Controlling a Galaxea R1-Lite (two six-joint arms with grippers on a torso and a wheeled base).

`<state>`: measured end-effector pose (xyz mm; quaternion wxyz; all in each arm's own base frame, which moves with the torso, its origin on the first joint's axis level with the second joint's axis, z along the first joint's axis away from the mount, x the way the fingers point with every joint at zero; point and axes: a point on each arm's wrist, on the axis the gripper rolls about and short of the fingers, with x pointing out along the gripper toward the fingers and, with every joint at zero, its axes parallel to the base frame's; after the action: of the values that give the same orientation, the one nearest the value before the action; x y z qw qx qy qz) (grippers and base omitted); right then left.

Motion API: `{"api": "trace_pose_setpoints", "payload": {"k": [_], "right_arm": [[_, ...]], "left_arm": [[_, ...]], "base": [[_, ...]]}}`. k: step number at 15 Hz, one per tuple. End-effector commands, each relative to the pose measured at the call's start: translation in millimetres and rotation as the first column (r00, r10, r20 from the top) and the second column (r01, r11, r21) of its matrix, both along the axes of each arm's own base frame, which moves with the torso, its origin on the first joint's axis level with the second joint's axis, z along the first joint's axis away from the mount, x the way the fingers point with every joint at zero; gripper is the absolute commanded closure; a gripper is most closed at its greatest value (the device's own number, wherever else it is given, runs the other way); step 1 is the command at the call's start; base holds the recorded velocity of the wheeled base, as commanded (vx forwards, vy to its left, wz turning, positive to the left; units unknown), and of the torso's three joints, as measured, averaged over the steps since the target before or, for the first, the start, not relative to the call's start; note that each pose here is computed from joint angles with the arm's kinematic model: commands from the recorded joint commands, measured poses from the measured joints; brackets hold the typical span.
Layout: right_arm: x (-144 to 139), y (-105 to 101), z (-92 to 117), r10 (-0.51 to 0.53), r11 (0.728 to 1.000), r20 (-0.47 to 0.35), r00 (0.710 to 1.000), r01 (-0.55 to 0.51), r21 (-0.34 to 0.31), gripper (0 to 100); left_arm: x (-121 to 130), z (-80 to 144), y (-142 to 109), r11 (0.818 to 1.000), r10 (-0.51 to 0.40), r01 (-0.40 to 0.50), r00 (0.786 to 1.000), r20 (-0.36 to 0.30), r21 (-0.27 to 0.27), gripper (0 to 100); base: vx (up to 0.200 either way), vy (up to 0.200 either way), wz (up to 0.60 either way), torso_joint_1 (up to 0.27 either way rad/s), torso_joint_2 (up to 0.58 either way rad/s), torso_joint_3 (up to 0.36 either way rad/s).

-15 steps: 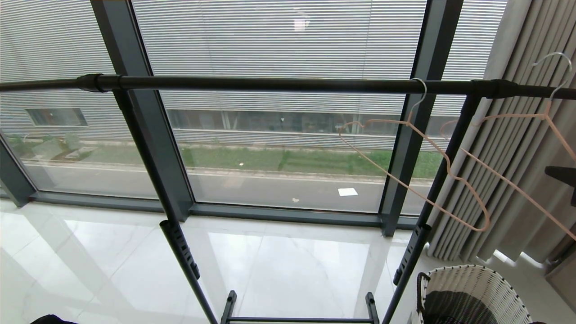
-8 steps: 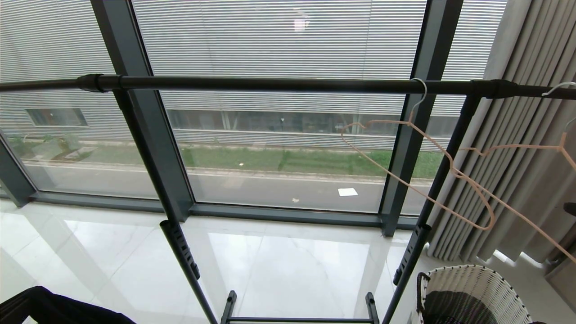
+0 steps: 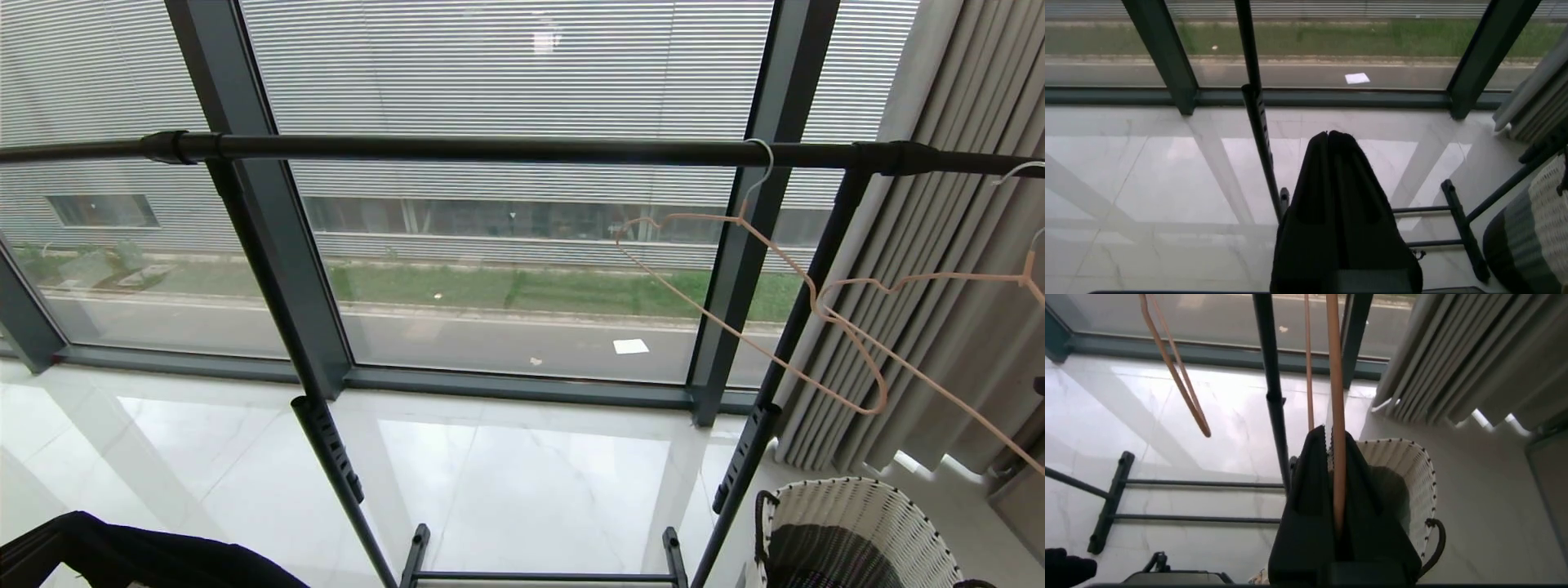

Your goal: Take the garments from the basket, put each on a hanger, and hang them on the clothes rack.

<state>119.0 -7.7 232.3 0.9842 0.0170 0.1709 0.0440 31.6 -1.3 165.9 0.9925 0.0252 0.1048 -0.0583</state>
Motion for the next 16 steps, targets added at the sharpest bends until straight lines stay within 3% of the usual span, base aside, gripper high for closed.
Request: {"api": "trace_pose_setpoints", "payload": {"k": [1, 11, 16], "right_arm": [[1, 0, -1, 0.001, 1.0, -0.004, 1.0, -0.001, -0.005, 100], [-2, 0, -10, 0.005, 1.0, -0.033, 0.999, -0.005, -0.004, 100], [-15, 2, -22, 0.011, 1.0, -0.043, 0.999, -0.011, -0.005, 100]], "left_arm": [[2, 1, 0, 1.0, 0.0, 0.0, 1.0, -0.006, 0.0, 100], [9, 0, 1, 1.0, 0.0, 0.0, 0.999, -0.044, -0.004, 100], [19, -2, 1, 1.0, -0.027, 0.026, 0.994, -0.104, -0.009, 100]], "base": [[-0.2, 0.0, 0.0, 0.012, 0.01, 0.002], [-0.2, 0.0, 0.0, -0.001, 0.0, 0.004], [0.0, 0.0, 0.0, 0.0, 0.0, 0.0]]}}
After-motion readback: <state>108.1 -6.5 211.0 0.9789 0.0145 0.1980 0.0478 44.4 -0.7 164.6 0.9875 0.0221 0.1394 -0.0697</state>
